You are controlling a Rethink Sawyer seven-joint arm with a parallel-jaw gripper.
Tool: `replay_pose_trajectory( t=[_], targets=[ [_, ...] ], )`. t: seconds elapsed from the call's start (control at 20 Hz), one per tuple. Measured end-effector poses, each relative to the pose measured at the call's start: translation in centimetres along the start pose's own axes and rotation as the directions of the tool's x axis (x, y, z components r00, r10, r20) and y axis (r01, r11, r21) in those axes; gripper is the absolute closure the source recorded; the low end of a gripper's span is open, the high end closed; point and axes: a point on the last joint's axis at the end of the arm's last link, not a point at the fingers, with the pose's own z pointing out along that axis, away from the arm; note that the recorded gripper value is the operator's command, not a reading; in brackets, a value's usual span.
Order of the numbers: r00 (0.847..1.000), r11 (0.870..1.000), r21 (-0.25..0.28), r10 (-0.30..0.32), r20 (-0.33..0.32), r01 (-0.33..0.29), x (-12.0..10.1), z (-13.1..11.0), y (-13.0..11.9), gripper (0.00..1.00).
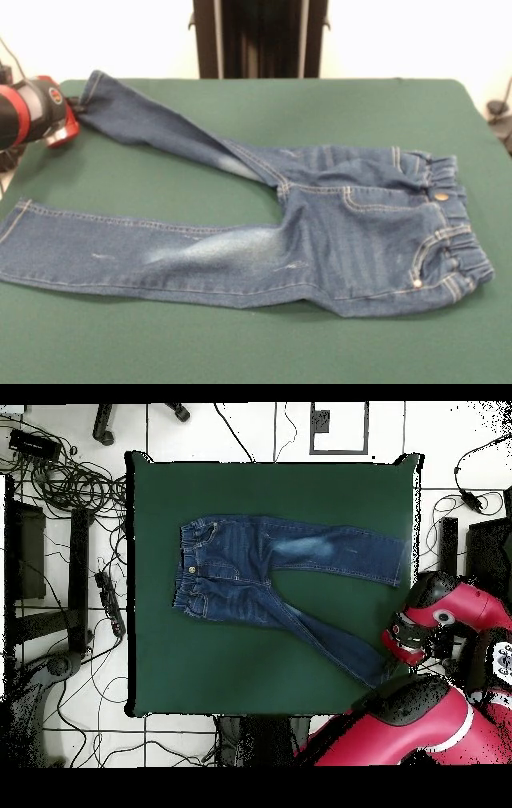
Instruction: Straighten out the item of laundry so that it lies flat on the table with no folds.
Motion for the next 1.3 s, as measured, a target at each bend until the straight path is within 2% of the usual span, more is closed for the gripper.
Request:
replay_pose_trajectory(
  t=[0.25, 0.3, 0.55, 0.8, 1.3],
  targets=[
    [0.996, 0.996, -0.012, -0.087, 0.036, 0.087, 0.1, -1.1, 0.4, 1.0],
    [0.992, 0.993, -0.012, -0.115, 0.048, 0.115, 0.1, -1.5, 0.5, 1.0],
    [0.979, 0.984, -0.011, -0.179, 0.094, 0.18, 0.0, -3.7, 1.3, 1.0],
    [0.967, 0.977, -0.034, -0.204, 0.149, 0.212, -0.2, -6.2, 2.0, 1.0],
    [0.968, 0.976, -0.05, -0.202, 0.152, 0.212, -0.8, -6.5, 1.8, 1.0]
  ],
)
